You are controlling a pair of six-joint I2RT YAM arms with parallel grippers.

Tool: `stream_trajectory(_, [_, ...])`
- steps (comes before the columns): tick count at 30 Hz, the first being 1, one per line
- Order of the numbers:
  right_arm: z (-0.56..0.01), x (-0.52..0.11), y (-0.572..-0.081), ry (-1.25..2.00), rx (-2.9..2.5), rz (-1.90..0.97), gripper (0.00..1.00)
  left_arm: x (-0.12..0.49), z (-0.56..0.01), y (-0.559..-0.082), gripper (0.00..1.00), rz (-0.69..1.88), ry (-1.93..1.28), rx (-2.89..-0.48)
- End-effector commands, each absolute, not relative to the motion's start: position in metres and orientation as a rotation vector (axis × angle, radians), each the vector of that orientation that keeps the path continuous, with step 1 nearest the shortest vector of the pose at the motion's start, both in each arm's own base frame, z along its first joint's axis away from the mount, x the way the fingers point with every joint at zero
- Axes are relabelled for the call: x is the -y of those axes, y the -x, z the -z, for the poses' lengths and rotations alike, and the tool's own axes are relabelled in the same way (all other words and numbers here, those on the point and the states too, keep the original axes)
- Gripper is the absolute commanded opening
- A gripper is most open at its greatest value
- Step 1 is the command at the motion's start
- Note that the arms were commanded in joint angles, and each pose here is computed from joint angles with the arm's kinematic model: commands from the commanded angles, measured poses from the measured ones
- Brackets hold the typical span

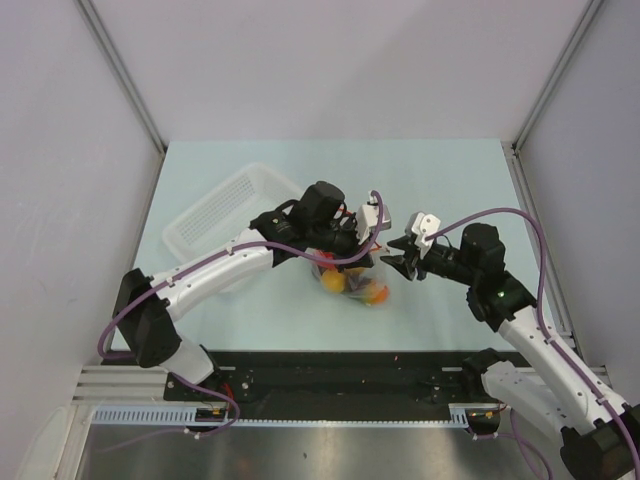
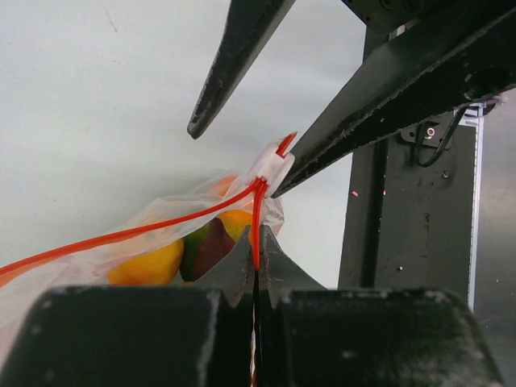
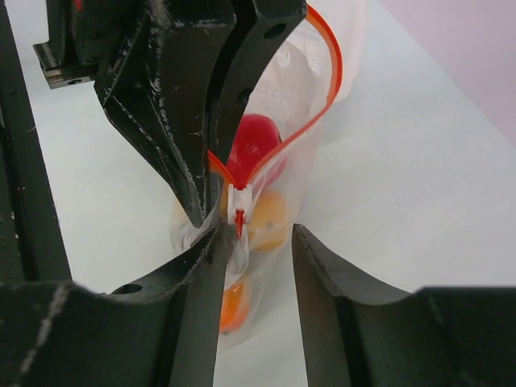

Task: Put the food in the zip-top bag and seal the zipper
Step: Zip the zipper food storage bag at the center of the board.

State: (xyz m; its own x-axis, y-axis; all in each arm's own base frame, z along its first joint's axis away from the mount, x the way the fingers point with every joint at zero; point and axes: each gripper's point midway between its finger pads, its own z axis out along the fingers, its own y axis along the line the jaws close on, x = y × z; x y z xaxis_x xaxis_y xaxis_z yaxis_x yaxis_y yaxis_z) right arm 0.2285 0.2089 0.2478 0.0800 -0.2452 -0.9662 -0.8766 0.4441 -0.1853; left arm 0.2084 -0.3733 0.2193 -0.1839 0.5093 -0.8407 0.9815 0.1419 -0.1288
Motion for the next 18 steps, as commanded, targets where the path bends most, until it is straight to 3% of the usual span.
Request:
stream_trajectory(1, [-0.266,-0.216,-0.231,1.08,-1.342,-0.612,0.4,0.381,-0.239,-0.208,0.0,0.977,-1.439,-1.691])
stream_trajectory(5, [-0.262,-0.218,-0.23,1.099,-1.352,-0.623,0.26,0.38,-0.239,-0.208,0.0,0.974,-1.435,-1.696])
stream_trajectory(8, [-0.261,-0.217,-0.23,1.102,-1.357,-0.624,0.05,0.379,-0.24,-0.208,0.04,0.963,-1.431,-1.695])
stream_trajectory(9, [-0.262,-0.216,-0.229,1.099,-1.357,-0.619,0.0,0.378,-0.242,-0.209,0.14,0.96,-1.426,-1.694])
stream_trajectory(14, [-0.261,-0.214,-0.226,1.101,-1.353,-0.613,0.0,0.364,-0.276,-0.219,0.56,0.895,-1.394,-1.56])
stream_trajectory(16, [-0.261,-0.214,-0.225,1.101,-1.353,-0.613,0.0,0.361,-0.291,-0.22,0.62,0.849,-1.425,-1.478])
stream_trajectory(18, [-0.26,-0.214,-0.224,1.106,-1.354,-0.615,0.0,0.36,-0.3,-0.219,0.63,0.842,-1.457,-1.45])
